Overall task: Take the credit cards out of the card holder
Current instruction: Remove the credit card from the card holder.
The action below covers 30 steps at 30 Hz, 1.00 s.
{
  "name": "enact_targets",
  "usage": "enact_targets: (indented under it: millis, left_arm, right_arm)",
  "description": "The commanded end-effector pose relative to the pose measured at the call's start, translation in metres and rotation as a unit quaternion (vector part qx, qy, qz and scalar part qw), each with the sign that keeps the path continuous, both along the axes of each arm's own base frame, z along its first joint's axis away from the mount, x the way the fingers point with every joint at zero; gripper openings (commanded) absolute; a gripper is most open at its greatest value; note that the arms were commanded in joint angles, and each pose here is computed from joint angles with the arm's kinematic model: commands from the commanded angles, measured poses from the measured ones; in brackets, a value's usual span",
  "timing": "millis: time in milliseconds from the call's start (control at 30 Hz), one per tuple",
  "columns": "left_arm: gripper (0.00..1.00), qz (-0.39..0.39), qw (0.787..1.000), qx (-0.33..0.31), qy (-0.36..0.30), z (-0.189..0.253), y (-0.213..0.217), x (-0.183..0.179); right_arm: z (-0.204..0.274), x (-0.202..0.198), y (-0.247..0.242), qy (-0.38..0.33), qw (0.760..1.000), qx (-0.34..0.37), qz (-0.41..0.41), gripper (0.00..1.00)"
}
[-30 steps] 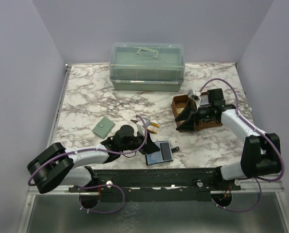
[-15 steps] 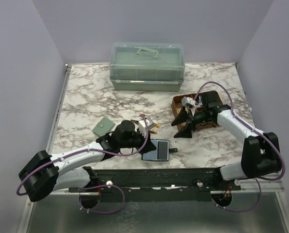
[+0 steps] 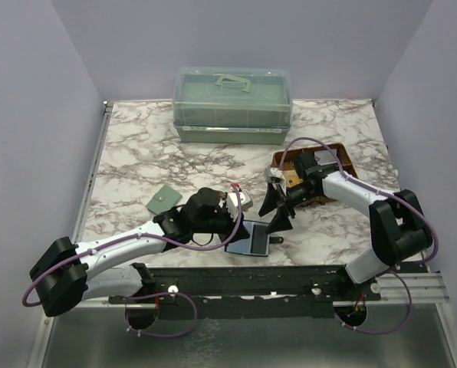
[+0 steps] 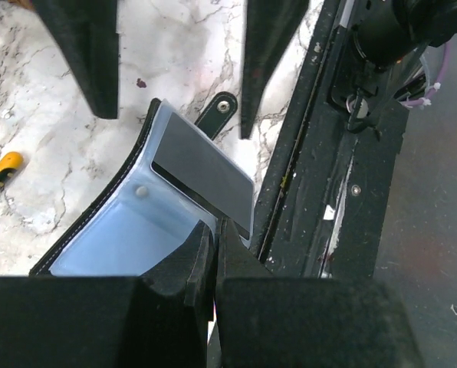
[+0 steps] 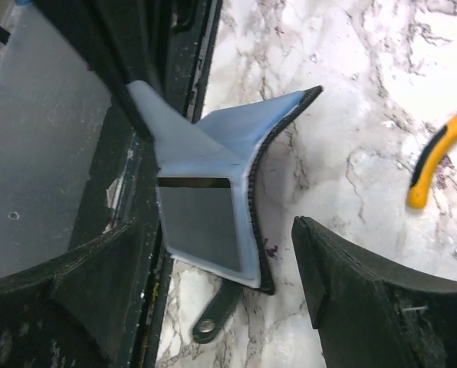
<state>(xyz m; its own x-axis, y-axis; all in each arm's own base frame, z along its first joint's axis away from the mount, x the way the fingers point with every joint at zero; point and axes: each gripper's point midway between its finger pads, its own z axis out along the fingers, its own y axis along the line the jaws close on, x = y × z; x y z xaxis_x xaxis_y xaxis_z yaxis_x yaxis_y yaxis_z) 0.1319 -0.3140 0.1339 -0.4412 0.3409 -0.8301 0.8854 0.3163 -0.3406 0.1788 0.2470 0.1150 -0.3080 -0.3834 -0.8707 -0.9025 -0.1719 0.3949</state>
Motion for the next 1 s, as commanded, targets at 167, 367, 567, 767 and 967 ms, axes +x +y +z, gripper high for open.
enact_targets:
  millis: [167, 367, 567, 767, 967]
  left_arm:
    - [0.0, -0.014, 1.0, -0.008, -0.025, 0.013, -0.006, -0.006]
    - [0.0, 0.017, 0.998, -0.017, -0.055, 0.026, -0.001, 0.005]
    - [0.0, 0.035, 0.996, -0.029, -0.071, 0.037, 0.004, 0.008]
    - [0.0, 0.041, 0.995, -0.036, -0.083, 0.044, 0.006, 0.011]
    - [0.0, 0.045, 0.994, -0.041, -0.09, 0.049, 0.007, 0.012]
  right_arm:
    - [-0.003, 0.008, 0.003, 0.028, 0.999, -0.018, -0.01, 0.88]
    - [-0.008, -0.012, 0.014, 0.059, 0.997, -0.022, 0.033, 0.86]
    - [0.002, -0.015, 0.019, 0.072, 0.997, -0.012, 0.04, 0.85]
    - [0.017, -0.02, 0.026, 0.134, 0.989, 0.026, 0.05, 0.81]
    - [0.022, -0.019, 0.029, 0.173, 0.983, 0.033, 0.052, 0.75]
